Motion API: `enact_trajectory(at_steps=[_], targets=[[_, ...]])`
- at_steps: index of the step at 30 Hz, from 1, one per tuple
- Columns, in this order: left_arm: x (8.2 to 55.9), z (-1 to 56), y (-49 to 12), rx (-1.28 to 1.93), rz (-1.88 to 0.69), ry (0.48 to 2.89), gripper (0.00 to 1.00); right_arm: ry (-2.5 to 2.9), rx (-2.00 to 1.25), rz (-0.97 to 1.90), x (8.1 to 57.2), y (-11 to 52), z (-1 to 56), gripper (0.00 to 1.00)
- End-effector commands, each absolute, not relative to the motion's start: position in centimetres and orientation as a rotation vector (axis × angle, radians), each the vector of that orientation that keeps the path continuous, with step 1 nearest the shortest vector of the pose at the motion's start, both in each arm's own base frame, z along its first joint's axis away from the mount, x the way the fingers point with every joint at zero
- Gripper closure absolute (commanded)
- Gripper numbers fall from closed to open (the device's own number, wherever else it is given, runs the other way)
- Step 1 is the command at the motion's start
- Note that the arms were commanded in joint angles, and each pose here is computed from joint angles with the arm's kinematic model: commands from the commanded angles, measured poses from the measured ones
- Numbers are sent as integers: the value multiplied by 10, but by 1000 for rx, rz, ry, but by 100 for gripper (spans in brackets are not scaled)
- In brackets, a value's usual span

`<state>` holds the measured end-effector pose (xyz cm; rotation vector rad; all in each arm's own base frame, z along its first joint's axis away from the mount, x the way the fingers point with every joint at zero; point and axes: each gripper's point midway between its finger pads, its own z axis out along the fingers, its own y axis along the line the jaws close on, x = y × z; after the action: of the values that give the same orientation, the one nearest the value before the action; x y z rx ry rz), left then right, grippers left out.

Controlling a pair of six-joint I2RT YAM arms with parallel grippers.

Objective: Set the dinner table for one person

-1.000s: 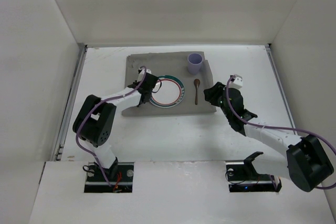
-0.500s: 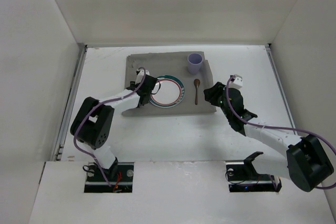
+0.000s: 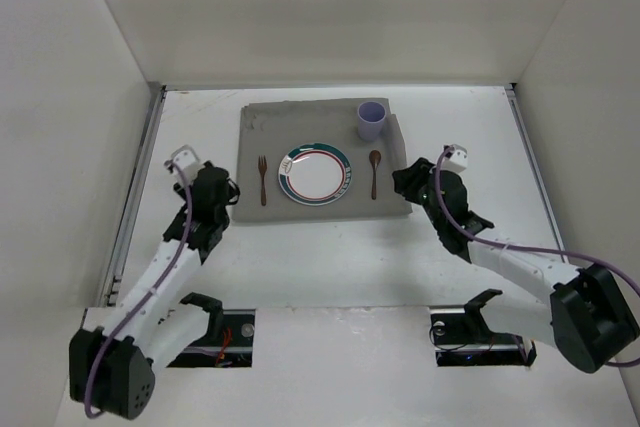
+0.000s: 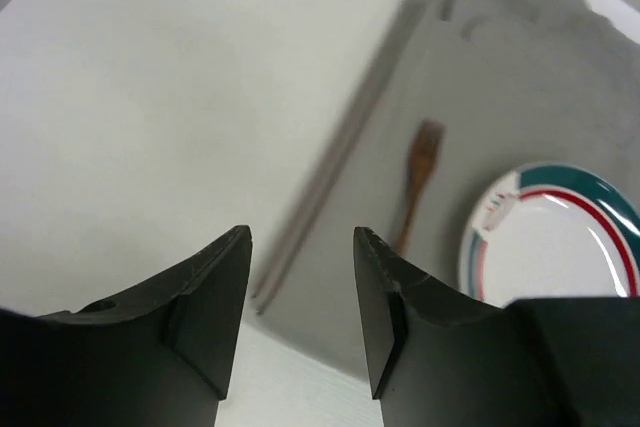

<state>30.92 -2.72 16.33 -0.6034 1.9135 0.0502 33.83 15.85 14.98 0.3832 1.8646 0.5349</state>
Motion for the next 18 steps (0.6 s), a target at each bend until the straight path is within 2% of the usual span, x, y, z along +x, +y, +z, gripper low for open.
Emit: enact_trajectory(at_steps=[1,5,8,13,18], targets=[[278,132,7,-871,30,1893,57,1729,467,549,343,142,178,51],[253,110,36,-1036,9,1838,55,1639,525,560,336,125,193,62],[246,98,43,-1106,-11,1840,54,1577,590,548,332,108,197,63],[246,83,44,-1140,-2,1885,52,1533,643,529,328,91,199,51],[249,82,44,-1143,-9,1874,51,1538,664,534,330,90,195,44]])
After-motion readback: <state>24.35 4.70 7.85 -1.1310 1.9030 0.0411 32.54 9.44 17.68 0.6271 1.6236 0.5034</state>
